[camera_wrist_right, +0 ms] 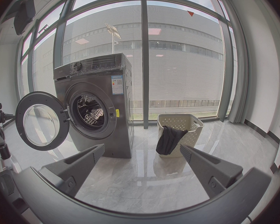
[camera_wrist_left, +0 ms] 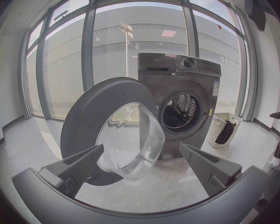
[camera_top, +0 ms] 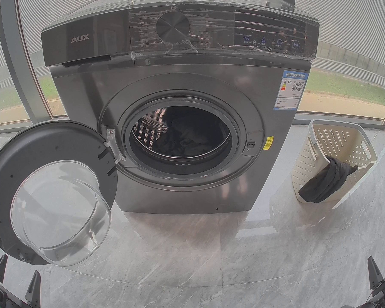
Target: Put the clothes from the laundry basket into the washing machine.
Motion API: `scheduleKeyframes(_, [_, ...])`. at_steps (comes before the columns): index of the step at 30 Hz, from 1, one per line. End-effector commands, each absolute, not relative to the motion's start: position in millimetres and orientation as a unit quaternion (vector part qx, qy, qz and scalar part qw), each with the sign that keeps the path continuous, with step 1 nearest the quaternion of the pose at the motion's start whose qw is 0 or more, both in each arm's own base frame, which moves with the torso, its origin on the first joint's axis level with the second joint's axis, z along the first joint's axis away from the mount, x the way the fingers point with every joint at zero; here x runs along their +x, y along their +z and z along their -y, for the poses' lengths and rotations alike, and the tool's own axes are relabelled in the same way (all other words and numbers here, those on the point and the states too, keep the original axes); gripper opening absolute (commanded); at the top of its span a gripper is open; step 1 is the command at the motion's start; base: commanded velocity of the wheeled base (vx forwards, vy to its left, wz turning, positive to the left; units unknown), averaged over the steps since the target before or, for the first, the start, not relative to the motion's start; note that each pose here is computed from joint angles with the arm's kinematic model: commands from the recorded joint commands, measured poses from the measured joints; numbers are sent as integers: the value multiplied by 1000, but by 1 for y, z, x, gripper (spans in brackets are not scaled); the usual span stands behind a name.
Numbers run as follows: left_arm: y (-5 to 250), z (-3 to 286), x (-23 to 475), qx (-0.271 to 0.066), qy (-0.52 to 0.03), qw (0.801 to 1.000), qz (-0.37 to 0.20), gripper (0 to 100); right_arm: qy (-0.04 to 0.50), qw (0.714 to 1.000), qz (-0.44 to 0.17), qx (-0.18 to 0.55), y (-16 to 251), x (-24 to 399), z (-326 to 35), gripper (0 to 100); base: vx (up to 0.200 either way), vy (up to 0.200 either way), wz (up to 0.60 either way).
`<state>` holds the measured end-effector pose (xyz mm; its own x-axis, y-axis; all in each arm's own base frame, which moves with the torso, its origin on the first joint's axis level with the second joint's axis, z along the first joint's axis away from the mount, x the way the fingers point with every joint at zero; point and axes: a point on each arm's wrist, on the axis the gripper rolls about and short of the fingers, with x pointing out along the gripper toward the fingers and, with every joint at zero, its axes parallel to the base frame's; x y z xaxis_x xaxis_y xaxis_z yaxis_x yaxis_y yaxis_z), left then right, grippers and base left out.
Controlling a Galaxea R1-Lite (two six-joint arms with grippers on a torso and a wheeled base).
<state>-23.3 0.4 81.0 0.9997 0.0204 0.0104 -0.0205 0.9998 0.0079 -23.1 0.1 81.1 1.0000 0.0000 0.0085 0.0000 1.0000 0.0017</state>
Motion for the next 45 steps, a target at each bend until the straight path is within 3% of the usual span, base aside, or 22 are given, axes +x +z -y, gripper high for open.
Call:
scheduleKeyframes(1, [76, -1, -23, -7, 13, 1000, 1, 100, 0, 1000, 2, 1, 76, -23, 0, 100, 0, 0, 0])
scheduleKeyframes(6, [76, 0, -23, -8, 14, 1000, 1, 100, 0, 1000, 2, 1, 76, -23, 0, 100, 0, 0, 0])
scheduleKeyframes(29, [76, -1, -23, -4, 14, 1000, 2, 100, 0, 1000, 2, 1, 76, -23, 0, 100, 0, -200, 0])
scheduleKeyframes(35, [76, -1, -23, 0, 13, 1000, 2, 100, 0, 1000, 2, 1, 76, -23, 0, 100, 0, 0, 0])
scheduleKeyframes(45, [76, 0, -22, -2, 12, 1000, 0, 100, 0, 1000, 2, 1, 76, -23, 0, 100, 0, -200, 0])
